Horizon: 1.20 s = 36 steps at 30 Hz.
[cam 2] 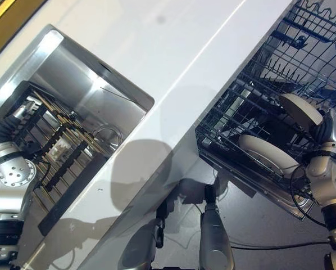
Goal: Pick up plates and place into dishwasher.
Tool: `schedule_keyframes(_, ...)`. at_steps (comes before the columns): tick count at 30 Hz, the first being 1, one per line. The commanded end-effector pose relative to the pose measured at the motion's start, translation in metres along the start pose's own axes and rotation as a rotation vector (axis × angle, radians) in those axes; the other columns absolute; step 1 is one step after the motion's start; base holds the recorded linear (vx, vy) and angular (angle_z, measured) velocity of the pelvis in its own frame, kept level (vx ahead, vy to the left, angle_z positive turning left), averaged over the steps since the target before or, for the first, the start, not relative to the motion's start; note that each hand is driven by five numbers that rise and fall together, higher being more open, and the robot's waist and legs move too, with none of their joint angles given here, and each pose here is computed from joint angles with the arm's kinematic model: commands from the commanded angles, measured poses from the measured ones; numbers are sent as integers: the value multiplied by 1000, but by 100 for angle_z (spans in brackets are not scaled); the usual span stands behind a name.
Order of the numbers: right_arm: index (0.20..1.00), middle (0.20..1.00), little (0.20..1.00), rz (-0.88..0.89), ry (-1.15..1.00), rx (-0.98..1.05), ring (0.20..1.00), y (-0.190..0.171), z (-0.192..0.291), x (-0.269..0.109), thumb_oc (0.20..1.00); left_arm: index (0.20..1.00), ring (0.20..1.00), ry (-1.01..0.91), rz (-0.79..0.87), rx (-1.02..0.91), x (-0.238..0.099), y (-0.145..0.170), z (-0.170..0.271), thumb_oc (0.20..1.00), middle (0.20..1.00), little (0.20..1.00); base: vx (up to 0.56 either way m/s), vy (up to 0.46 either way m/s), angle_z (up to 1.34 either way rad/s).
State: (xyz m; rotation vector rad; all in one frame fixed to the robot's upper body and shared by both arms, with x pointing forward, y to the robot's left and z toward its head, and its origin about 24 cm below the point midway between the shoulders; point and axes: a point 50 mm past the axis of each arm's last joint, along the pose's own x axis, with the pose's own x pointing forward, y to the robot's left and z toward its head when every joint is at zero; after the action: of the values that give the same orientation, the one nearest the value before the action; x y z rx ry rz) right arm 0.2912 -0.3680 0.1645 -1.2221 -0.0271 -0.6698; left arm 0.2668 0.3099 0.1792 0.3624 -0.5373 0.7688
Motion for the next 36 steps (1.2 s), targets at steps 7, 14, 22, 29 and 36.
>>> schedule_keyframes(7,200,200,200,210,136,-135,200,15,-12,16,200,1000,1000,-166,-20,33,34,-1,31,1000,1000,1000,-11,-104,0)
schedule_keyframes(14,200,200,200,118,282,-126,200,4,-27,28,200,1000,1000,-198,-36,40,44,-8,39,1000,1000,1000,-13,-87,-4)
schedule_keyframes(22,200,200,200,-49,350,-176,200,-16,-29,37,200,1000,1000,-194,-46,46,48,-8,41,1000,1000,1000,0,-44,-2)
schedule_keyframes(29,1000,1000,1000,-144,349,-231,1000,-30,-33,40,1000,1000,1000,-178,-54,39,47,-8,39,1000,1000,1000,0,4,-1)
schedule_keyframes(36,1000,1000,1000,-185,356,-211,1000,-34,-36,38,1000,1000,1000,-171,-68,36,46,-5,39,1000,1000,1000,-2,0,0)
